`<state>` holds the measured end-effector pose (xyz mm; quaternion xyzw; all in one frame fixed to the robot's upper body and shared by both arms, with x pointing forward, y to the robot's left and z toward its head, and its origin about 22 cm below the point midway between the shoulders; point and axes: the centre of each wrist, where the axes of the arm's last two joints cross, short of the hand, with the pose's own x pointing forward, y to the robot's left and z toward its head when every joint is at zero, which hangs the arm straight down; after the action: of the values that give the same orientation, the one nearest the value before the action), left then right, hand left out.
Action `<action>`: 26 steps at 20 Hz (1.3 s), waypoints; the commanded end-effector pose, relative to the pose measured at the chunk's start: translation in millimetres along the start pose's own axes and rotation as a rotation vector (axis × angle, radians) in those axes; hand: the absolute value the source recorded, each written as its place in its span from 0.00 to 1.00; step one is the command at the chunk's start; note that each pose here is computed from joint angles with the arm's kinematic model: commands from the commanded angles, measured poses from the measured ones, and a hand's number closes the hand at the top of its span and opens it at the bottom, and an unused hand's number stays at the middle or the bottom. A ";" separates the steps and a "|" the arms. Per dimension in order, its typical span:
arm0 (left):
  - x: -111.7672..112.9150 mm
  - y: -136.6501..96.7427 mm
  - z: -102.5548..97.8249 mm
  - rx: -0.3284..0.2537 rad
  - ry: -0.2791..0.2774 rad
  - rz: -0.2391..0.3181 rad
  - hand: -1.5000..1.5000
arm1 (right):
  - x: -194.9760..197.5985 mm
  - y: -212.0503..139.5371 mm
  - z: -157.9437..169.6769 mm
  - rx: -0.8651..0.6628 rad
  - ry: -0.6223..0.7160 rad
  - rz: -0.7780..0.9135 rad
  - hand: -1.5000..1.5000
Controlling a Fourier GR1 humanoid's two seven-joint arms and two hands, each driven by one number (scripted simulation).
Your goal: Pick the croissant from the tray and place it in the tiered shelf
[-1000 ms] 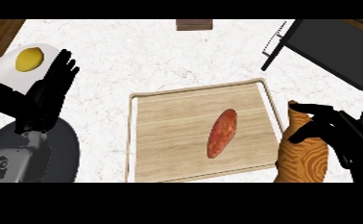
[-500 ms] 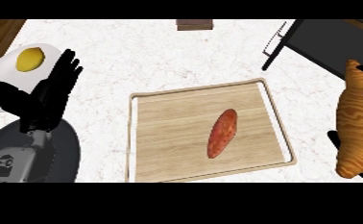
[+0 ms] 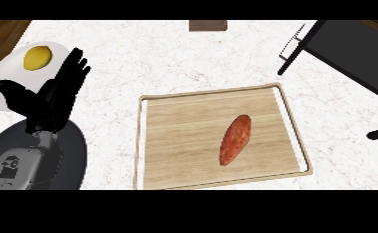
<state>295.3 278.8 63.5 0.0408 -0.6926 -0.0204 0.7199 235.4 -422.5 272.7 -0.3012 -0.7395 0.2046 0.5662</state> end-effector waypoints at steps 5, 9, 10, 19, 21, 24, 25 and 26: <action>6.7 -12.5 -4.8 -0.025 -0.004 -0.004 0.50 | -57.9 -37.9 -18.5 -0.007 0.012 -0.008 1.00; 4.9 -1.9 1.0 -0.035 -0.005 0.004 0.50 | -65.6 -45.1 -24.4 -0.005 0.014 -0.007 1.00; -2.8 -12.3 -6.9 -0.034 -0.005 0.015 0.50 | -87.0 -22.8 -21.9 0.016 0.022 0.001 1.00; 13.6 -17.4 -5.9 -0.049 -0.017 -0.010 0.50 | -110.5 -42.2 -39.5 -0.189 0.105 -0.018 0.00; 19.6 -23.4 -14.1 -0.022 -0.028 -0.017 0.50 | -117.2 -44.3 -37.4 -0.213 0.079 -0.051 0.00; 2.0 -22.2 2.1 -0.045 -0.002 0.010 0.50 | -110.0 -50.9 -49.6 -0.290 0.026 -0.091 0.00; 4.1 -20.7 -13.7 -0.041 -0.009 -0.002 0.50 | -117.3 -57.5 -50.0 -0.296 0.015 -0.088 0.00; 0.1 -12.4 -22.7 -0.026 -0.004 0.007 0.50 | -119.4 -54.3 -48.8 -0.270 -0.010 -0.117 0.00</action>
<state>307.8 261.9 67.5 0.0286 -0.6953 -0.0323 0.7174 288.6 -533.5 243.8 -0.3398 -0.7699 0.0943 0.5319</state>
